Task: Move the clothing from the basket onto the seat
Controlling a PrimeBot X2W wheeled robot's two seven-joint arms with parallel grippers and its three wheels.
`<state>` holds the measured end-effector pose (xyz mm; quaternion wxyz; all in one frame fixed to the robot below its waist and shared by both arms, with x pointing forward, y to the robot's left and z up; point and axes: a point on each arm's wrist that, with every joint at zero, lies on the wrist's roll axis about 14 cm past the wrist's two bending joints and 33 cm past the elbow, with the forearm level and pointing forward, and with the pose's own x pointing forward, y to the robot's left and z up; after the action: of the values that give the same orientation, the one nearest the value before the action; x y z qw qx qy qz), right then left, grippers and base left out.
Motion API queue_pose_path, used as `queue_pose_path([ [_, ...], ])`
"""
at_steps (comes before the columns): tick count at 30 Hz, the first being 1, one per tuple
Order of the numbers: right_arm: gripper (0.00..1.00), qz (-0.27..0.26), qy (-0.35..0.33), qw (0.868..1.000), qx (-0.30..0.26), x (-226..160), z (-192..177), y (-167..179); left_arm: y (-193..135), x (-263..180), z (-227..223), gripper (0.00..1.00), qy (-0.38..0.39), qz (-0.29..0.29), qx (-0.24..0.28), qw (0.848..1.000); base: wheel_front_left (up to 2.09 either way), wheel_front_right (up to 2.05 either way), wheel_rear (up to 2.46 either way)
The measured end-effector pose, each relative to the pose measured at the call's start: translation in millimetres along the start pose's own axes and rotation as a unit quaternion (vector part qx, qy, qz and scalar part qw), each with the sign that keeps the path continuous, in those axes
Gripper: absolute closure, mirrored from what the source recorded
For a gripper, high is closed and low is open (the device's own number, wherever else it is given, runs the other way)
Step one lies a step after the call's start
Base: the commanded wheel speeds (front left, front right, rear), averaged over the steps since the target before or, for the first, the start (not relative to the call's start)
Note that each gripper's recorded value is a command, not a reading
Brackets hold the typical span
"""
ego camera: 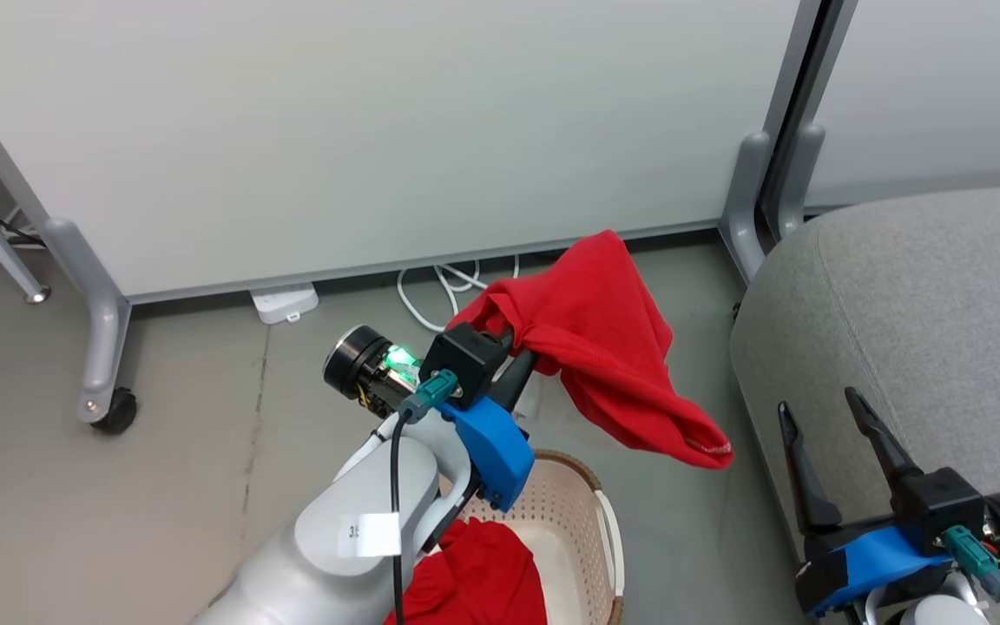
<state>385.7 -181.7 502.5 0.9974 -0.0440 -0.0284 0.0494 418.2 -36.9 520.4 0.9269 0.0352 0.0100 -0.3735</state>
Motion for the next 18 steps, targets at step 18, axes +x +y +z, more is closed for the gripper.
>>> queue_pose_path([
  [18,0.00,0.079,-0.041,0.996,-0.013,11.7,27.3,43.7,1.9,-10.1,5.9,1.00,-0.009,0.008,0.006,1.000,0.00,0.00,0.00],
])
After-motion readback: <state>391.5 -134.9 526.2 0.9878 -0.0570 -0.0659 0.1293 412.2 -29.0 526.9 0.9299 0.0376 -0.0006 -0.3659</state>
